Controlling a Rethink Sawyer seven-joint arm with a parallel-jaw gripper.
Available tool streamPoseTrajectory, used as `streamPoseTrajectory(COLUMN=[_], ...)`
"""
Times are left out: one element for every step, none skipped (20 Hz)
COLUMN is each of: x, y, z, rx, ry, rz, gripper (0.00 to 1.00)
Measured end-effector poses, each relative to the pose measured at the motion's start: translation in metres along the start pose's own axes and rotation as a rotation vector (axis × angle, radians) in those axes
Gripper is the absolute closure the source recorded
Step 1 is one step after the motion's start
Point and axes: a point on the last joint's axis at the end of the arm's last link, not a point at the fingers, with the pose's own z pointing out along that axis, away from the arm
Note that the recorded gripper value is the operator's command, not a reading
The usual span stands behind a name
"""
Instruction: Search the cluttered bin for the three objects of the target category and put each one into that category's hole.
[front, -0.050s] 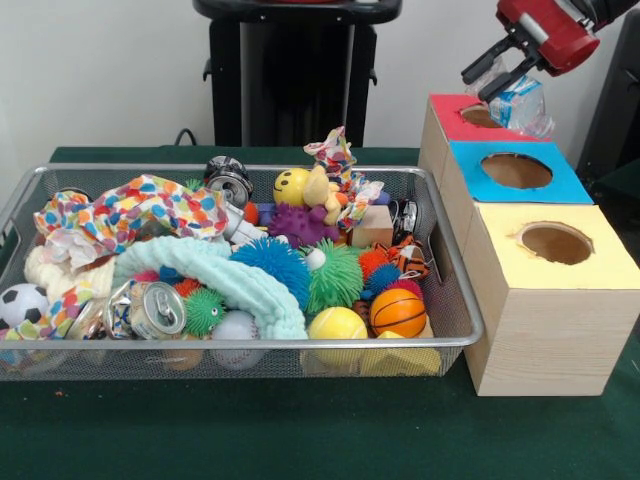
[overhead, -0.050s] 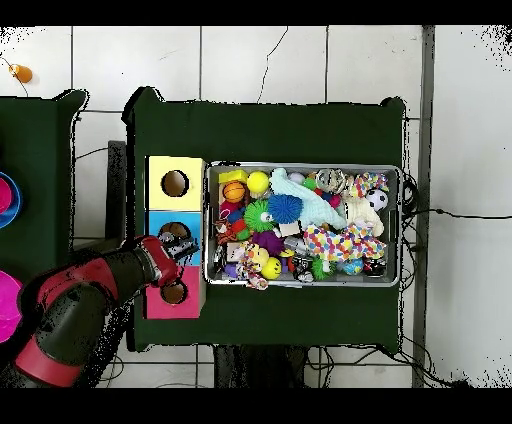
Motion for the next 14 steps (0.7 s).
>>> streamPoseTrajectory(x=[0.0001, 0.0004, 0.0006, 0.0009, 0.0012, 0.0021, 0.0026, 0.0037, 0.0044, 0.005, 0.0057, 0.0067, 0.0074, 0.0087], y=[0.0, 0.0001, 0.0001, 0.0002, 0.0003, 0.0004, 0.0006, 0.0009, 0.001, 0.0011, 0.0012, 0.0014, 0.0016, 0.0019], z=[0.0, 0.0005, 0.0007, 0.0009, 0.0012, 0.0023, 0.0027, 0.0039, 0.0047, 0.0053, 0.006, 0.007, 0.0078, 0.0089], rx=[0.0, 0.001, 0.001, 0.002, 0.003, 0.005, 0.006, 0.008, 0.01, 0.011, 0.013, 0.015, 0.016, 0.019], ry=[0.0, 0.0, 0.0, 0.0, 0.0, -0.001, -0.001, -0.002, -0.002, -0.002, -0.002, -0.003, -0.003, -0.004], rz=[0.0, -0.001, -0.001, -0.002, -0.002, -0.004, -0.005, -0.007, -0.009, -0.01, -0.011, -0.014, -0.015, -0.018], gripper=[1.0, 1.0, 1.0, 1.0, 1.0, 1.0, 1.0, 1.0, 1.0, 1.0, 1.0, 1.0, 1.0, 1.0])
